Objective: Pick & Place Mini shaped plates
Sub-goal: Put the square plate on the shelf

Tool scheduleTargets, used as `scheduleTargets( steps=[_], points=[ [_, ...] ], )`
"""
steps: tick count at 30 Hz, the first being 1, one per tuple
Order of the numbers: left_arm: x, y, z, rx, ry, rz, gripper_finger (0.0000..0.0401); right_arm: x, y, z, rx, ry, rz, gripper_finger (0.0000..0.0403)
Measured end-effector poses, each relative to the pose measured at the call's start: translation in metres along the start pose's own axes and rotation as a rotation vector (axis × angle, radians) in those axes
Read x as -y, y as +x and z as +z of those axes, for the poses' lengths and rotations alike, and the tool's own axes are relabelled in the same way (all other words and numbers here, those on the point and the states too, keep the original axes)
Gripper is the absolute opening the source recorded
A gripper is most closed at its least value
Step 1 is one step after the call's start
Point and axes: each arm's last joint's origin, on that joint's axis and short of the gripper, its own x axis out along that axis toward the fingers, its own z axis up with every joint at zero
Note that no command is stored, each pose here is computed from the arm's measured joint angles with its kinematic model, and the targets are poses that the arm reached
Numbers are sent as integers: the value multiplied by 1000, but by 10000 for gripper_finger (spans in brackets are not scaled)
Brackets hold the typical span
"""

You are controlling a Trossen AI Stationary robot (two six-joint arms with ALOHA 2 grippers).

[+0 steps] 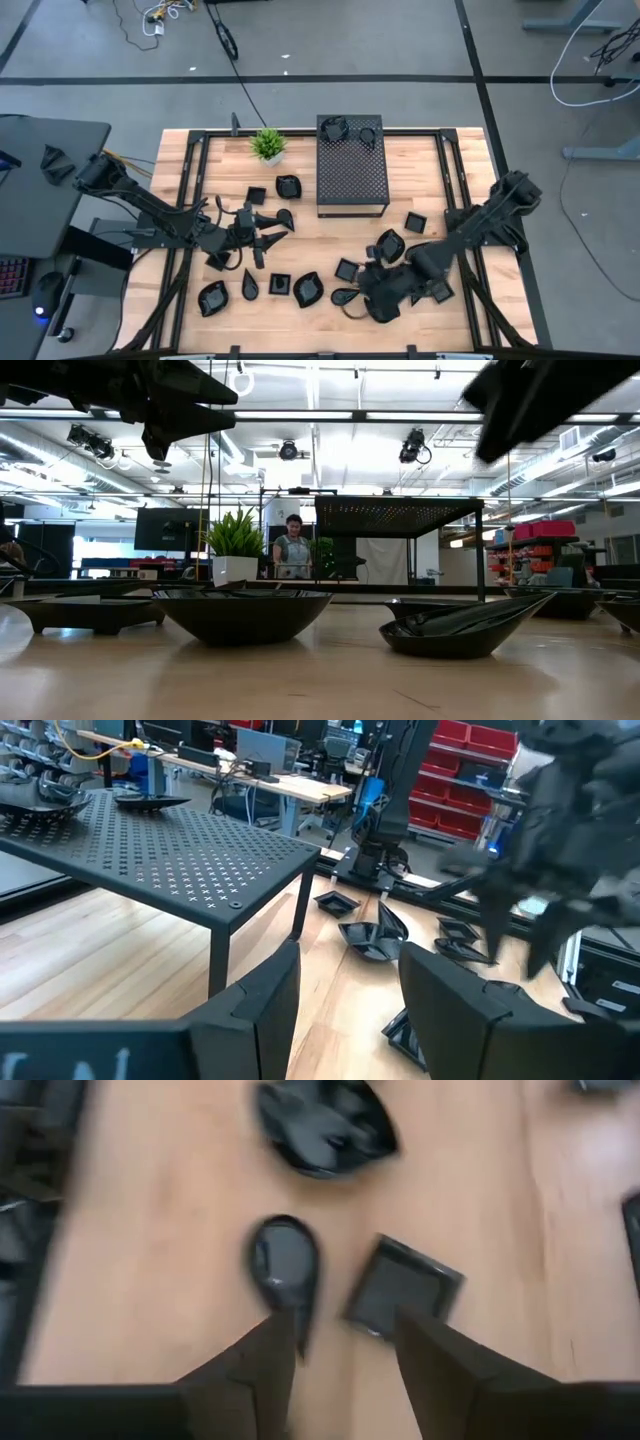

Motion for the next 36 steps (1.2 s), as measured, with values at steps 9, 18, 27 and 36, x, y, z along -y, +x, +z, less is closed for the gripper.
scheduleTargets(
  steps=[9,18,27,36],
  points=[
    [0,0,0,0,27,0,177,40,56,5,-126,231,-74,196],
    [0,0,0,0,37,0,177,59,72,3,-190,326,-99,169],
    [0,0,0,-2,26,-4,177,63,77,-3,-198,278,-100,158],
    [0,0,0,-3,26,-7,177,55,61,-6,-194,56,-27,179]
  ],
)
